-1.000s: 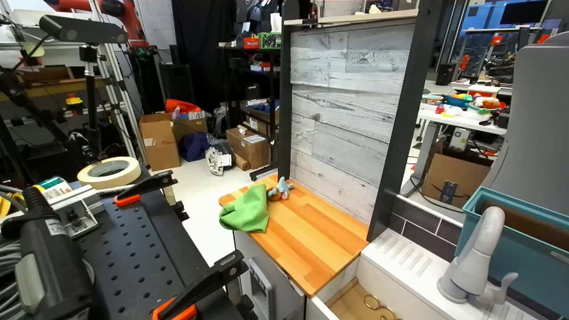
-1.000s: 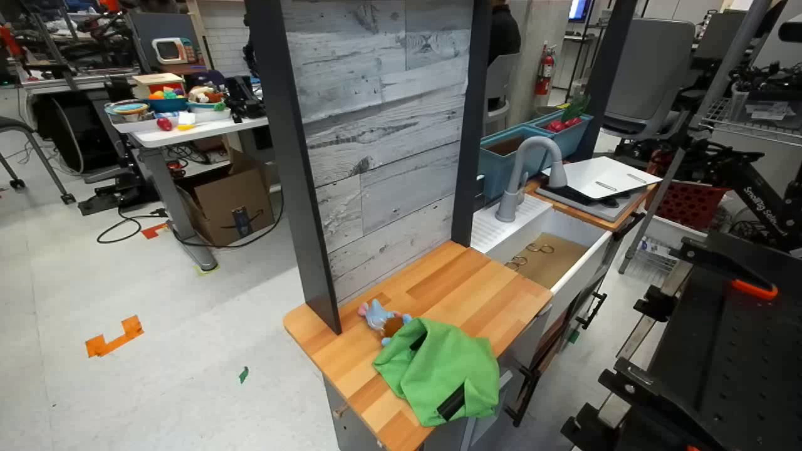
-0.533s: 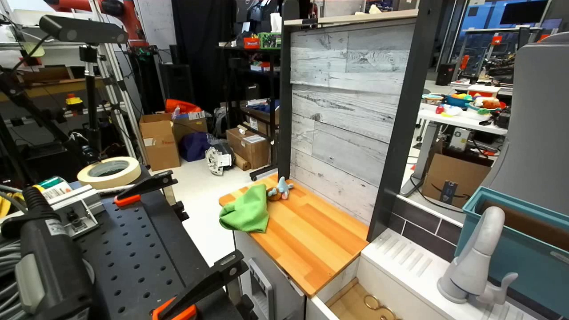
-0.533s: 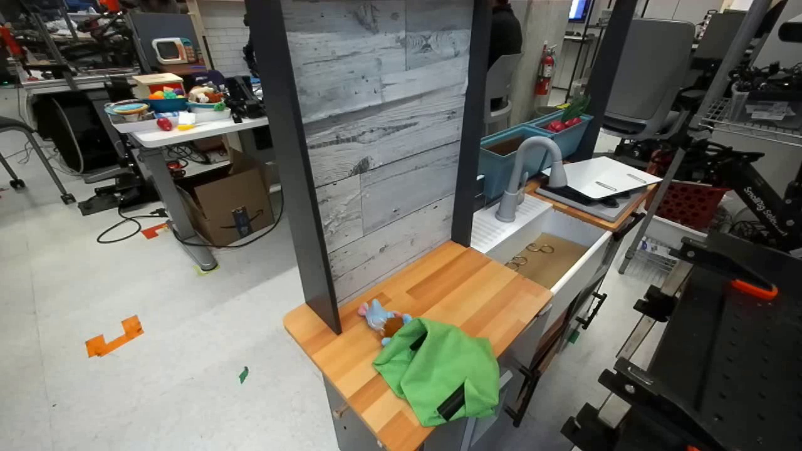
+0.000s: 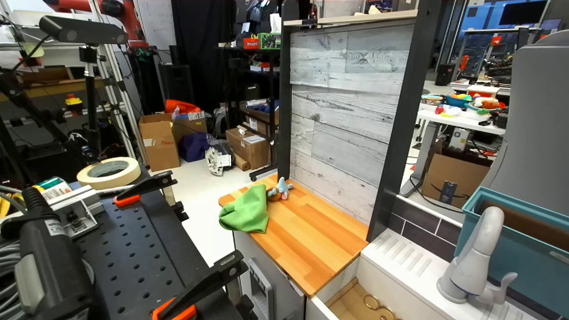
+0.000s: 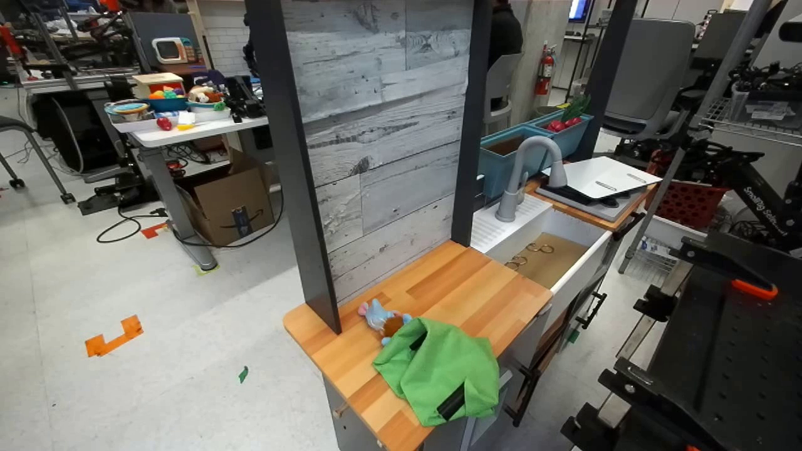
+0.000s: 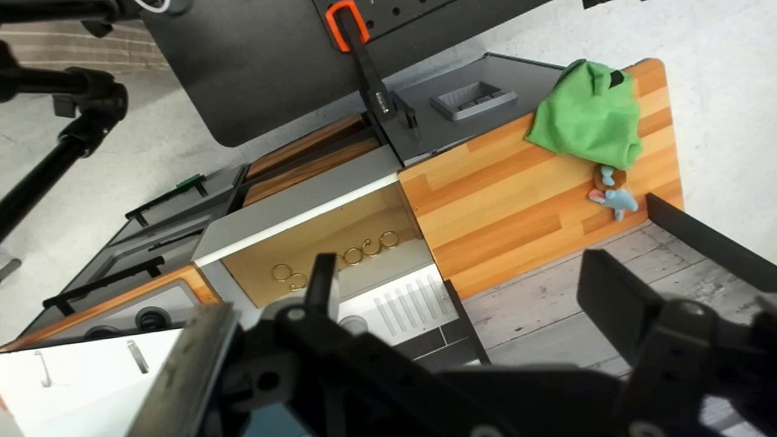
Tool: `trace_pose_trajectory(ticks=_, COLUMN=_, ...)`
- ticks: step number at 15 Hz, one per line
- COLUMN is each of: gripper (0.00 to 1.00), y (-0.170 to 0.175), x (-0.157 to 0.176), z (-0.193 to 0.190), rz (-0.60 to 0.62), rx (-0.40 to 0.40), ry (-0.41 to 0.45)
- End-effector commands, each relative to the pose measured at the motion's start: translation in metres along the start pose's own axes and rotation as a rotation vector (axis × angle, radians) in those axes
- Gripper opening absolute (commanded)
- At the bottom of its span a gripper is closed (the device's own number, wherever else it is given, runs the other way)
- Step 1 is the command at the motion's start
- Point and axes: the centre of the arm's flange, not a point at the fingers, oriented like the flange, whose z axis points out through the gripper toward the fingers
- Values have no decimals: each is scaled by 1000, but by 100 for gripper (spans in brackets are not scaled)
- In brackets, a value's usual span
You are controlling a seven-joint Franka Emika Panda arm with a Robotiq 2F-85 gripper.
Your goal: Move the green towel to the right
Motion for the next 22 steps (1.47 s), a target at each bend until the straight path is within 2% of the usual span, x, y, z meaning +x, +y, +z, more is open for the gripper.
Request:
trace_pose_trajectory(ticks=1, gripper=100, y=-53, x=10, z=54, rz=-15, rx=-8, ry=-1)
trace_pose_trajectory(ticks=3, gripper=100, y=-81, x=16, z=83, rz=-43, rx=-8, ry=-23)
trace_pose_trajectory(ticks=7, gripper=100, y=-129, x=25, z=149, rz=-98, rx=42, ry=-94)
trace_pose_trajectory(ticks=13, gripper=100, y=-197, x=8, z=259, rz=-142, rx=87, ry=-229)
trace_pose_trajectory(ticks=17, gripper=100, y=-227, x=8, z=330, rz=-155, rx=57, ry=-212)
trace_pose_trajectory(ticks=22, gripper=100, y=-239, x=21, z=406, rz=-138, rx=47, ry=-120)
